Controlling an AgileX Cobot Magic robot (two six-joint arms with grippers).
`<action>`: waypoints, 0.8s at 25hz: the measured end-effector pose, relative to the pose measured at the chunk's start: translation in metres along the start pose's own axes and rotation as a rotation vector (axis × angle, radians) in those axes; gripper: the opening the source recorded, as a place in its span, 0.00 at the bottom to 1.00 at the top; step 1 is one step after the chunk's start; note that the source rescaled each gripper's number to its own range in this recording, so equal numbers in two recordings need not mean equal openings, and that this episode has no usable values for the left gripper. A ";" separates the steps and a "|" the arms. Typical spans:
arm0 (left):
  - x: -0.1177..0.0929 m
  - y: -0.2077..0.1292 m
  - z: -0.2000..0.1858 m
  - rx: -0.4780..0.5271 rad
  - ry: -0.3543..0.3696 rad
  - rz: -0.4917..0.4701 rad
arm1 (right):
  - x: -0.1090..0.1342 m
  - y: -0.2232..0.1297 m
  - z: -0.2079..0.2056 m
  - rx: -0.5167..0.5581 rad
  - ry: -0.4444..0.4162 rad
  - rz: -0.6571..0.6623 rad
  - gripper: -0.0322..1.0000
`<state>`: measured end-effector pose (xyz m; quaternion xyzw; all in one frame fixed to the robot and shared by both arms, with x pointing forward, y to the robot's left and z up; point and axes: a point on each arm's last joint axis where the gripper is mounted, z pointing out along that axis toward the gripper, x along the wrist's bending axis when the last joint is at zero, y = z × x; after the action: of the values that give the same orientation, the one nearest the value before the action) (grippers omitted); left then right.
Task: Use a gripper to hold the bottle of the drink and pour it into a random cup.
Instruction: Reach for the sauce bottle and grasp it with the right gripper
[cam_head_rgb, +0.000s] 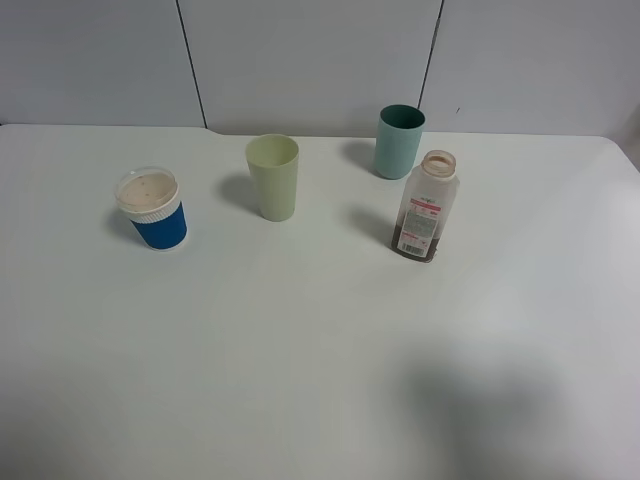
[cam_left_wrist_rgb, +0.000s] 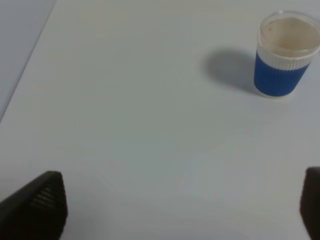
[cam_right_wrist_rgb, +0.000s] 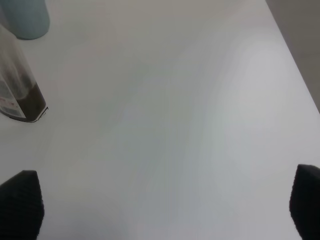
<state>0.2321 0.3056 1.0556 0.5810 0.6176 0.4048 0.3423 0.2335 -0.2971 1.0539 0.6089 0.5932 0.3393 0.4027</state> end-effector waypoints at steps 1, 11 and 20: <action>0.000 0.000 0.000 0.000 0.000 0.000 | 0.000 0.000 0.000 0.000 0.000 0.000 1.00; 0.000 0.000 0.000 0.000 0.000 0.000 | 0.000 0.000 0.000 0.000 0.000 0.000 1.00; 0.000 0.000 0.000 0.000 0.000 0.000 | 0.000 0.000 0.000 0.000 0.000 0.000 1.00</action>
<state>0.2321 0.3056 1.0556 0.5810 0.6176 0.4048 0.3423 0.2335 -0.2971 1.0539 0.6089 0.5932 0.3393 0.4027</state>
